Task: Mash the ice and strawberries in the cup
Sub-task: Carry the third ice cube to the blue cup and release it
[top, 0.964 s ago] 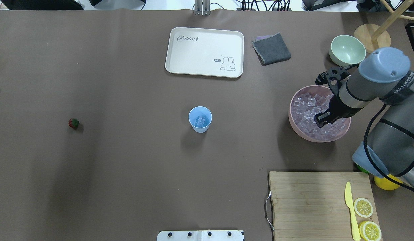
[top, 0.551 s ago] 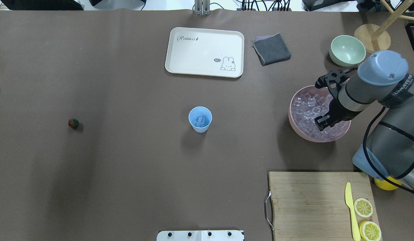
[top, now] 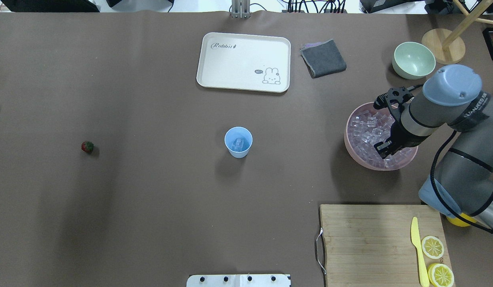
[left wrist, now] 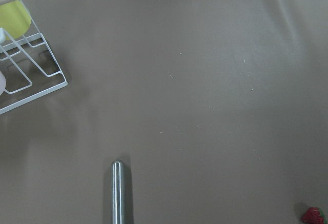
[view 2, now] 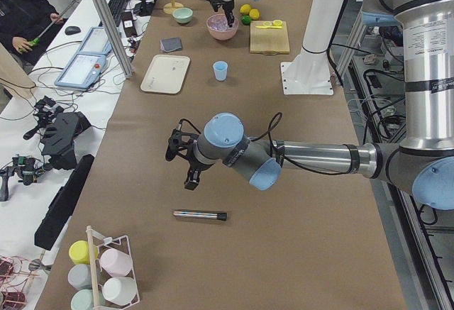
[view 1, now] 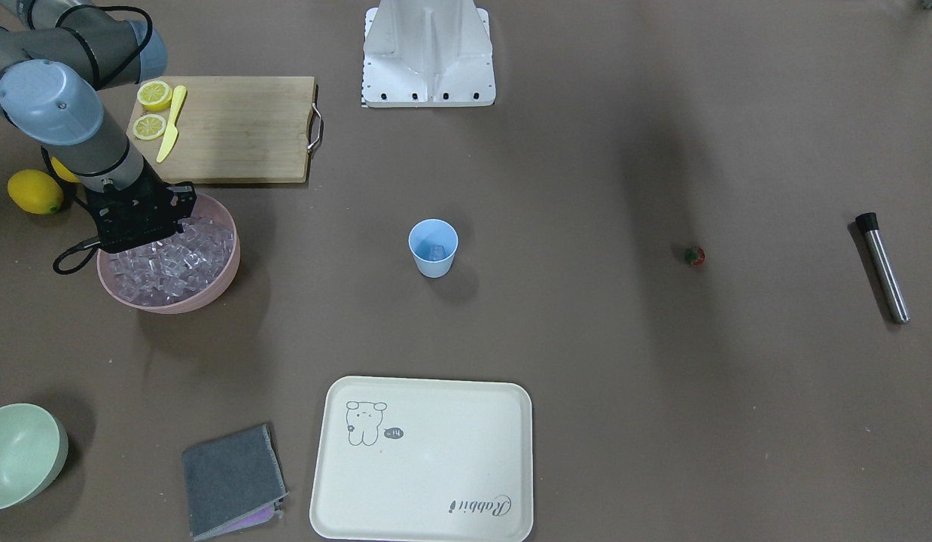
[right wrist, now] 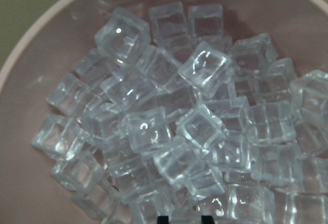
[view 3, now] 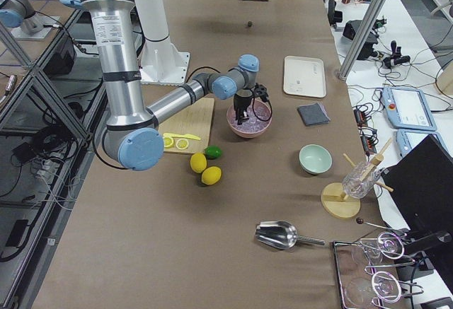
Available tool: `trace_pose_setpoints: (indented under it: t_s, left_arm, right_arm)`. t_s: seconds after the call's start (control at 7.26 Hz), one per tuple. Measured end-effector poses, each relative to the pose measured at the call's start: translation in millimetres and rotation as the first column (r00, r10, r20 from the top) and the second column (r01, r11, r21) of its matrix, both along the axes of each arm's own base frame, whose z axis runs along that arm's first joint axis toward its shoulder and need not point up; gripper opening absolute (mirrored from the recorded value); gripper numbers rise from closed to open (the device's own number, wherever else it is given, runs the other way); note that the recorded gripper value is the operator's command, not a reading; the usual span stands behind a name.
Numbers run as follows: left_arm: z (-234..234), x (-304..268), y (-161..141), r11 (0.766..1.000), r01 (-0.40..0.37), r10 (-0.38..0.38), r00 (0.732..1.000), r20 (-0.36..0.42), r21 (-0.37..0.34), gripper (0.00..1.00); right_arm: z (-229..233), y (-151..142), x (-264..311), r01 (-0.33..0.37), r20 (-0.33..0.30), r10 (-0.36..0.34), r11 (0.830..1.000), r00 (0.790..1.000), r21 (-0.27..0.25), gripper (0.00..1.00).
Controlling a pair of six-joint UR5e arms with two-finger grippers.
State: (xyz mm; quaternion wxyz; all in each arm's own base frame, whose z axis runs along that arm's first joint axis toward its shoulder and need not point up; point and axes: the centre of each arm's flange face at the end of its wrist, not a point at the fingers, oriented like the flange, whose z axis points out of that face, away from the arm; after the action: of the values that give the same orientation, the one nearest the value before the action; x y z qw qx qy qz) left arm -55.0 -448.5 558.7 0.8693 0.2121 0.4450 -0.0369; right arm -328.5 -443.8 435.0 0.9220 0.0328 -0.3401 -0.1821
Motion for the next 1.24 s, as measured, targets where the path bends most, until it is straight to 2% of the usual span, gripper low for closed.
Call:
trace_pose_setpoints:
  t_s: [0.28,0.55,0.83,1.24]
  left_arm:
    - [0,0,0,1.000,0.000,0.000,1.000,0.000,0.001,0.99]
    - [-1,0,-1,1.000,-0.001,0.001,1.000,-0.001,0.002,0.99]
    - [-1,0,0,1.000,-0.003,0.003,1.000,-0.005,0.000,0.99]
    - [0,3,-1,1.000,-0.011,0.010,1.000,-0.008,-0.004,0.99]
  right_arm:
    - [-15,-3,0,-0.002,0.020,0.002,1.000,1.000,0.014,0.25]
    - [-62,-23,-3,-0.021,0.052,0.020,1.000,0.998,0.018,0.25]
    - [-129,-41,-27,-0.082,0.091,0.083,0.996,0.992,-0.018,0.25]
    - [-225,-42,-98,-0.180,0.142,0.191,0.980,0.971,-0.089,0.25]
